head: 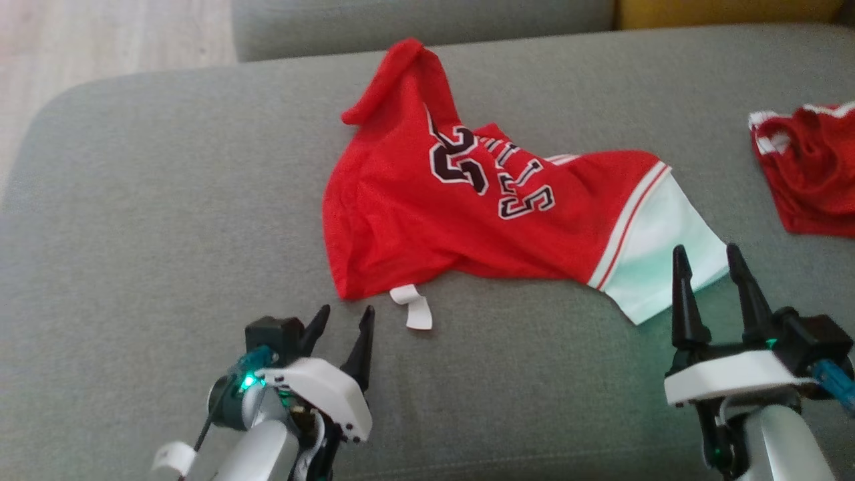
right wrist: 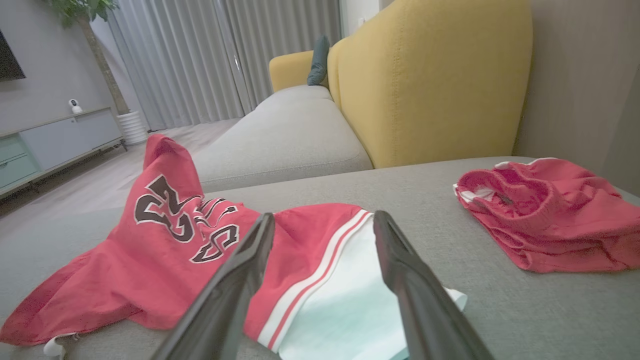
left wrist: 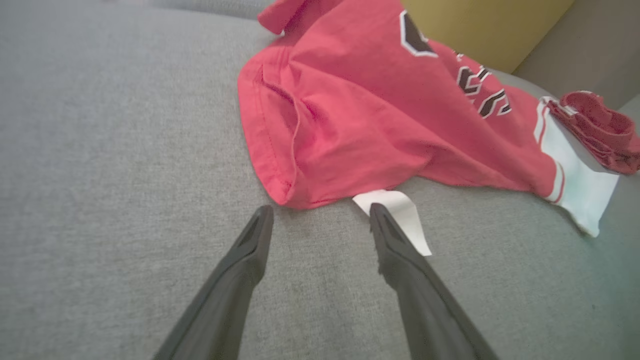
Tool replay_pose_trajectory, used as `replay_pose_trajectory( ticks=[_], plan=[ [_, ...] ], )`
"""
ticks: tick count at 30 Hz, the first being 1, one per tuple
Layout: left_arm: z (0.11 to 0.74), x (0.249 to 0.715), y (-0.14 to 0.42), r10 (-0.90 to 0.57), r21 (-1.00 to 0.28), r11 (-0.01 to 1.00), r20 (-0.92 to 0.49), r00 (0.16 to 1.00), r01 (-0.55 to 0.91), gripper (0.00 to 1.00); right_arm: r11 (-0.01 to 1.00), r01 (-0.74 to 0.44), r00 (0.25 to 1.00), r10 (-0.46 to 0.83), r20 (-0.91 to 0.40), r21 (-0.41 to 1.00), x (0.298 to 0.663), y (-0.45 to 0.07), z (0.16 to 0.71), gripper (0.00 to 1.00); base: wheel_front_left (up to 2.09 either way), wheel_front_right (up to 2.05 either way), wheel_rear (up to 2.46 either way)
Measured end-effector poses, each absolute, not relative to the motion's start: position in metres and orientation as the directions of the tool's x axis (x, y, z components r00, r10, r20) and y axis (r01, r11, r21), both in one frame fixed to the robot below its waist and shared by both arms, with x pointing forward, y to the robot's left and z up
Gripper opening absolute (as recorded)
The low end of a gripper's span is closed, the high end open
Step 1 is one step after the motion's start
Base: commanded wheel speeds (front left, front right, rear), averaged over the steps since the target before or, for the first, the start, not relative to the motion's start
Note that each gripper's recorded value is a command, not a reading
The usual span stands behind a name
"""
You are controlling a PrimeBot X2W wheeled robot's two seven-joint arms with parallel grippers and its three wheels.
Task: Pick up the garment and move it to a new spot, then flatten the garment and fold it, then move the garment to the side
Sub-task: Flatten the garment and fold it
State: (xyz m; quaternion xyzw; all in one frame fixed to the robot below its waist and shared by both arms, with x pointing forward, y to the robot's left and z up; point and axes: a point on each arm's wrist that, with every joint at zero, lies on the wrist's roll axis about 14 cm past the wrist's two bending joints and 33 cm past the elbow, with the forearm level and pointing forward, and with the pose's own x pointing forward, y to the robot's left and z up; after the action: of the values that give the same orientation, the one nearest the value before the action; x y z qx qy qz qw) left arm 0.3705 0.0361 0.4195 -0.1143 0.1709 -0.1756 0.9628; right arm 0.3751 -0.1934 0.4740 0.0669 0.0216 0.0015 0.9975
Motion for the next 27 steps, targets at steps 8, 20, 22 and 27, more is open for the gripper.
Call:
replay_pose_trajectory(
  ticks=[8, 20, 22, 27],
  plan=[
    [0.391, 0.394, 0.031, -0.357, -0.29, 0.922, -0.372, 0.857, 0.258, 1.0, 0.99, 0.064, 0.995, -0.054, -0.083, 0.124, 0.375, -0.213, 0.459, 1.0, 0.0, 0.0, 0.0],
    [0.377, 0.403, 0.03, -0.341, -0.329, 0.921, -0.414, 0.844, 0.21, 0.0, 0.988, 0.088, 0.994, -0.078, -0.081, 0.127, 0.379, -0.221, 0.457, 1.0, 0.0, 0.0, 0.0],
    [0.378, 0.404, 0.032, -0.335, -0.333, 0.921, -0.408, 0.849, 0.204, 0.0, 0.988, 0.088, 0.993, -0.077, -0.084, 0.128, 0.379, -0.221, 0.455, 1.0, 0.0, 0.0, 0.0],
    [0.388, 0.411, 0.038, -0.308, -0.347, 0.92, -0.356, 0.882, 0.181, 0.0, 0.987, 0.109, 0.989, -0.096, -0.113, 0.119, 0.378, -0.227, 0.447, 1.0, 0.0, 0.0, 0.0]
  ],
)
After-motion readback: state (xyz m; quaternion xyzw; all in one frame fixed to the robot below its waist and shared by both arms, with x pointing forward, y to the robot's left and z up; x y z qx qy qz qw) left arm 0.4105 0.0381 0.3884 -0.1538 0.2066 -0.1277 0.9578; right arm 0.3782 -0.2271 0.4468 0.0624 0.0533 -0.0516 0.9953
